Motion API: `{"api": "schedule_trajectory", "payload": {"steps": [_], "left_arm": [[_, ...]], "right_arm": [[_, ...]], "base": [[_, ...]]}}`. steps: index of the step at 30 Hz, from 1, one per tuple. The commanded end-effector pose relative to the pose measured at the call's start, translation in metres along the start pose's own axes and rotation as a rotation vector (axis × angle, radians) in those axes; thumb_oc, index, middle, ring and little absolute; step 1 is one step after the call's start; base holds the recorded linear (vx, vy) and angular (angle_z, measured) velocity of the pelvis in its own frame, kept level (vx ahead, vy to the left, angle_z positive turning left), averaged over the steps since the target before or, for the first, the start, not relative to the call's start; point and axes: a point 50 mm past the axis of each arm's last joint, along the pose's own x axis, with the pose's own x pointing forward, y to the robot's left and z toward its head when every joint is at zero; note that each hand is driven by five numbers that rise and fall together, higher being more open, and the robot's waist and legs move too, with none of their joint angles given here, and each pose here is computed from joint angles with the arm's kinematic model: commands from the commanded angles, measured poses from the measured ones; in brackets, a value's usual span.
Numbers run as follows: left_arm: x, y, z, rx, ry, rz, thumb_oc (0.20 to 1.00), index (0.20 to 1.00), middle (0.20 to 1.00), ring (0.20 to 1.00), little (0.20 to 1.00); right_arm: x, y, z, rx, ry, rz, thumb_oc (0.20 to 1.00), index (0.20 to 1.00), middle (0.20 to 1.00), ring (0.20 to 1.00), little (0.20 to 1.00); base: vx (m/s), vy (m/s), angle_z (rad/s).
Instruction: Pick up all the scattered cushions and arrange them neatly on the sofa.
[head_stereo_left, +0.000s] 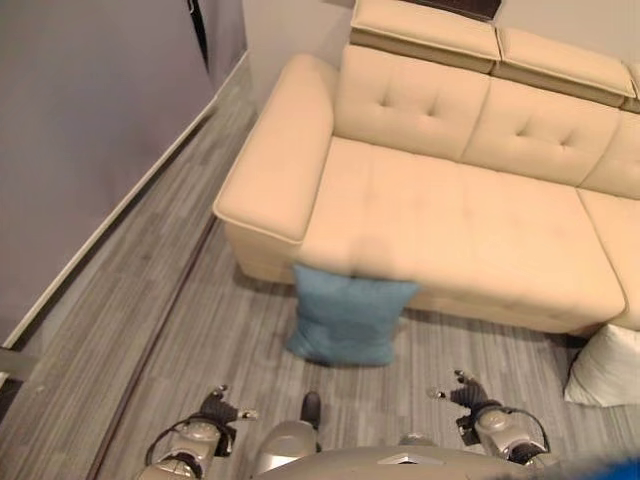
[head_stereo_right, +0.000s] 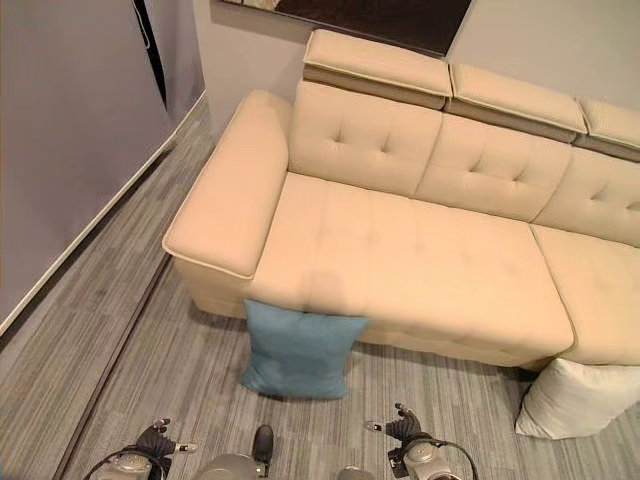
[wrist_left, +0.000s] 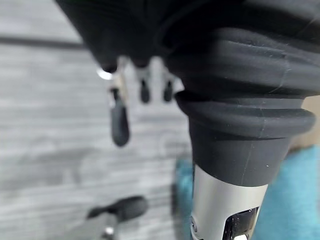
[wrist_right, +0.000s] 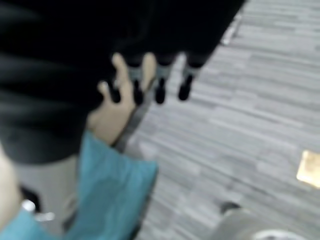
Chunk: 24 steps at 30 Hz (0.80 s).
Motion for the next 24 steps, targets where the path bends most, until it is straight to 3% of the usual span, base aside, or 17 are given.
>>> {"api": "schedule_trajectory", "payload": {"steps": [1,11,17,18,19,24], "left_arm": [[-0.001,0.002,-0.006,-0.004,0.012,0.005,1.0,1.0,1.0,1.0,1.0],[-0.002,-0.005,-0.008,-0.067,0.014,0.008,1.0,1.0,1.0,1.0,1.0],[0.001,0.014,0.096,-0.295,-0.338,0.097,1.0,1.0,1.0,1.0,1.0],[0.001,0.014,0.096,-0.296,-0.338,0.097,1.0,1.0,1.0,1.0,1.0],[-0.003,0.021,0.13,-0.334,-0.443,0.111,1.0,1.0,1.0,1.0,1.0],[-0.023,0.041,0.208,-0.42,-0.668,0.162,1.0,1.0,1.0,1.0,1.0]], "right_arm": [[0.003,-0.023,0.01,-0.006,-0.036,-0.06,1.0,1.0,1.0,1.0,1.0],[0.001,-0.027,0.003,0.017,-0.033,-0.088,1.0,1.0,1.0,1.0,1.0],[0.005,-0.059,0.071,0.133,-0.263,-0.228,1.0,1.0,1.0,1.0,1.0],[0.005,-0.059,0.071,0.133,-0.263,-0.228,1.0,1.0,1.0,1.0,1.0],[0.003,-0.07,0.099,0.169,-0.351,-0.272,1.0,1.0,1.0,1.0,1.0],[-0.013,-0.091,0.175,0.264,-0.581,-0.369,1.0,1.0,1.0,1.0,1.0]], "base": [[0.11,-0.012,-0.01],[0.1,-0.061,0.14],[-0.25,-0.05,0.16],[-0.25,0.005,0.06],[-0.15,0.013,0.0],[-0.17,0.048,-0.1]]}}
